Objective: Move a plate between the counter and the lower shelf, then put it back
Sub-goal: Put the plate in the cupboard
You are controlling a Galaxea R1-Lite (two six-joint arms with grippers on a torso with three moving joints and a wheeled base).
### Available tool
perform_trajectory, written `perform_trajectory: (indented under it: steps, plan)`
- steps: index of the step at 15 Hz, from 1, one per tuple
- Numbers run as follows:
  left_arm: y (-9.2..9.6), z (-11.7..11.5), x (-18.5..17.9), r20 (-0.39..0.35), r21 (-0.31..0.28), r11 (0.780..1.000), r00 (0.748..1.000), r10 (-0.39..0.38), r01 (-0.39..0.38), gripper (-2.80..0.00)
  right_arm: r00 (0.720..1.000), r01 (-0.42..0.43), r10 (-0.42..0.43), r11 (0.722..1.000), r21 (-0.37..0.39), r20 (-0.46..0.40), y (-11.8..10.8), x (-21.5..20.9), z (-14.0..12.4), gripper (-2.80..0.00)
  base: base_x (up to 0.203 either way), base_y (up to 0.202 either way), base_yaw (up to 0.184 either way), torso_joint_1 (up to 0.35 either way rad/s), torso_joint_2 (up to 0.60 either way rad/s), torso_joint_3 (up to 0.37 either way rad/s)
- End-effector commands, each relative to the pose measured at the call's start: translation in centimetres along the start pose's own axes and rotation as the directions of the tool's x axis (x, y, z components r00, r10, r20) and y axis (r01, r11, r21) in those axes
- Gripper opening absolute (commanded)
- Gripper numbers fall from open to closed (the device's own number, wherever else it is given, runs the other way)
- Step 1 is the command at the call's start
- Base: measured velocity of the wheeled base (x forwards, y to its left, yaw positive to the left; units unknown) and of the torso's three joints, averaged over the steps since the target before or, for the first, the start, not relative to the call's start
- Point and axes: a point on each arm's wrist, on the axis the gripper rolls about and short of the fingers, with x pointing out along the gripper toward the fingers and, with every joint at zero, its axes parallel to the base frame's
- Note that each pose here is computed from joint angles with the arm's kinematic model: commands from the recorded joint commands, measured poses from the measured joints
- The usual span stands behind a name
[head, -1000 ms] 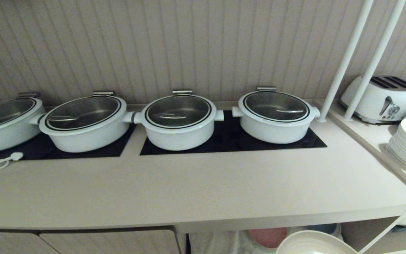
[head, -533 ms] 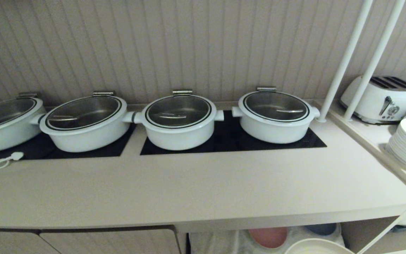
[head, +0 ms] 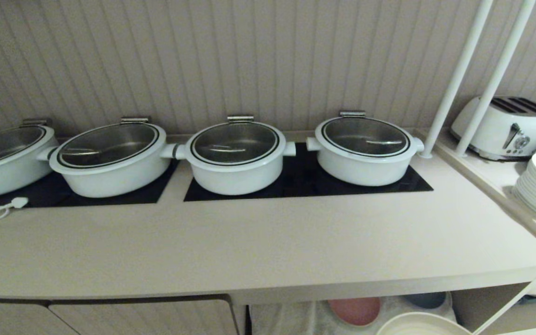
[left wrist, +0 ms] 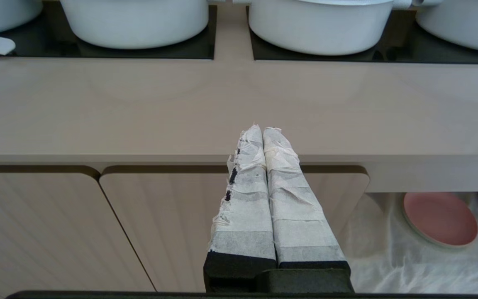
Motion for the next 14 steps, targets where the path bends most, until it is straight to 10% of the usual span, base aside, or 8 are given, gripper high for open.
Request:
perform_trajectory:
  steps: [1,14]
  plan:
    - [0.00,0.00,0.00,0.001,-0.001,1.000,1.000,0.000,0.000,-2.80,1.000,0.000,0.000,1.000,0.003,-0.003,-0.10,-0.10,-0.22,-2.80,0.000,0.000,0.000,-0.057,0.14,0.071]
    - [0.00,0.00,0.00,0.001,-0.001,1.000,1.000,0.000,0.000,-2.80,0.999,-0.014,0.014,1.000,0.007,-0.029,-0.26,-0.06,-0.59,-2.80,0.000,0.000,0.000,-0.118,0.26,0.132]
